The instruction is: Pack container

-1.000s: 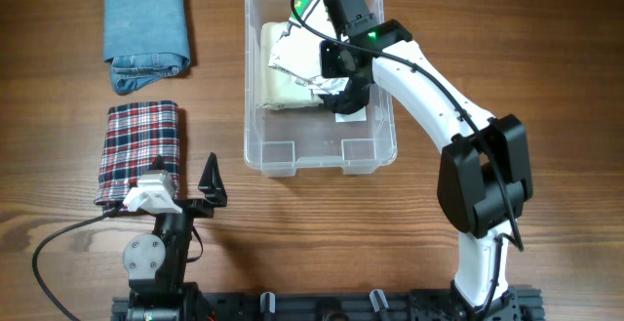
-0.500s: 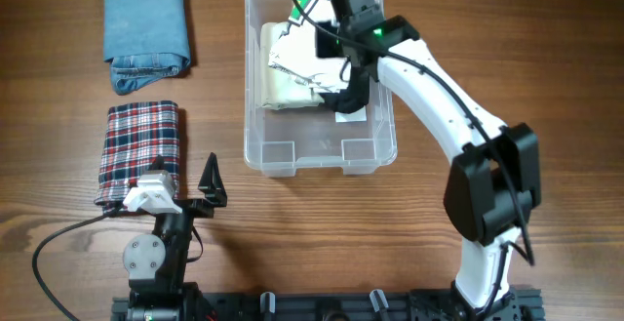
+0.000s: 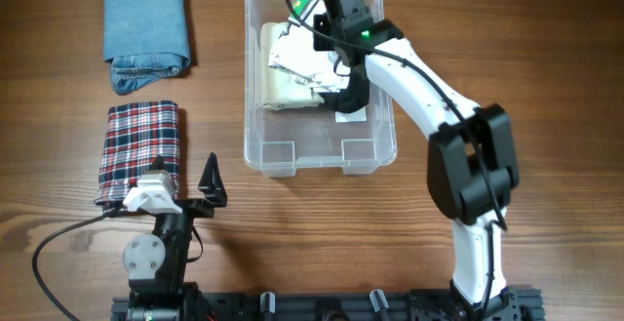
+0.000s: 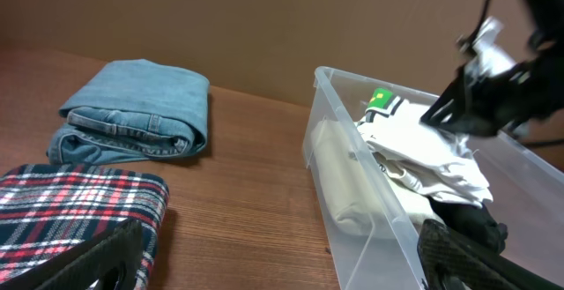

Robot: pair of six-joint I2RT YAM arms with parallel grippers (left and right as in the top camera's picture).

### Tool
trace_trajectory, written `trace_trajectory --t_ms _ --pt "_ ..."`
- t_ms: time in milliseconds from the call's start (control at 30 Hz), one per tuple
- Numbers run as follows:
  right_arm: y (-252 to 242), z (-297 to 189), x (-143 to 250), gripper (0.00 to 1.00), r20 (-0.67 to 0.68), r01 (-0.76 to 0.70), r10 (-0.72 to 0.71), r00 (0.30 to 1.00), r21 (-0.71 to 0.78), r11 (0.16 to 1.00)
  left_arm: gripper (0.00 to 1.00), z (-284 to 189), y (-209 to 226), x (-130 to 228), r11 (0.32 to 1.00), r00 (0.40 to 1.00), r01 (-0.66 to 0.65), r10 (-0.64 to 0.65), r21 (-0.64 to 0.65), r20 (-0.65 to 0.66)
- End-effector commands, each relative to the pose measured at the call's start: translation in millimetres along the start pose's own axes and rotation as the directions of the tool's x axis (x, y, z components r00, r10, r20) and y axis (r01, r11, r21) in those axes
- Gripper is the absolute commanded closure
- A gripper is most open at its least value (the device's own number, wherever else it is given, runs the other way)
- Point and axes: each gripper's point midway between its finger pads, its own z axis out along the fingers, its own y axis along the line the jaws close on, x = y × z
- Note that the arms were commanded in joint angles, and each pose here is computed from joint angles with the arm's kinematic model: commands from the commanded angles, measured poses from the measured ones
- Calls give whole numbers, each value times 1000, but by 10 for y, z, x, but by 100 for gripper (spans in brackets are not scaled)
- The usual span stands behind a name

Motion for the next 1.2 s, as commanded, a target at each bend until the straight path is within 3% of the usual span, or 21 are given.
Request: trace_trajectory --t_ms 0,267,367,433,500,567,800,867,1033,1167 --pt "-124 186 163 90 -45 9 -7 999 47 999 0 0 -3 20 1000 1000 -13 13 7 -2" --pt "23 -593 -606 88 157 9 -6 988 -19 1000 0 0 -3 20 1000 1000 -13 13 7 -2" --pt "49 -1095 -883 80 231 0 11 973 -46 999 0 0 -3 20 1000 1000 -13 13 7 -2" --pt "4 -1417 -1002 69 263 -9 21 965 -49 999 0 0 -3 20 1000 1000 -13 13 7 -2" --pt "-234 -1669 -1064 66 275 -57 55 960 0 998 0 0 -3 20 1000 1000 -13 13 7 -2" --pt "-534 -1781 -1046 47 259 -119 100 961 58 991 0 0 -3 20 1000 1000 -13 13 7 -2" --pt "-1899 -1876 -585 18 100 -346 332 938 295 891 0 0 -3 20 1000 1000 -13 13 7 -2" --pt "-2229 -1927 -438 0 64 -387 390 919 341 857 0 0 -3 20 1000 1000 -13 13 7 -2" --pt "-2876 -2043 -178 0 98 -546 565 819 433 717 0 0 -3 20 1000 1000 -13 13 7 -2" --pt "-3153 -2148 -5 0 101 -585 623 776 486 650 0 0 -3 20 1000 1000 -13 13 7 -2"
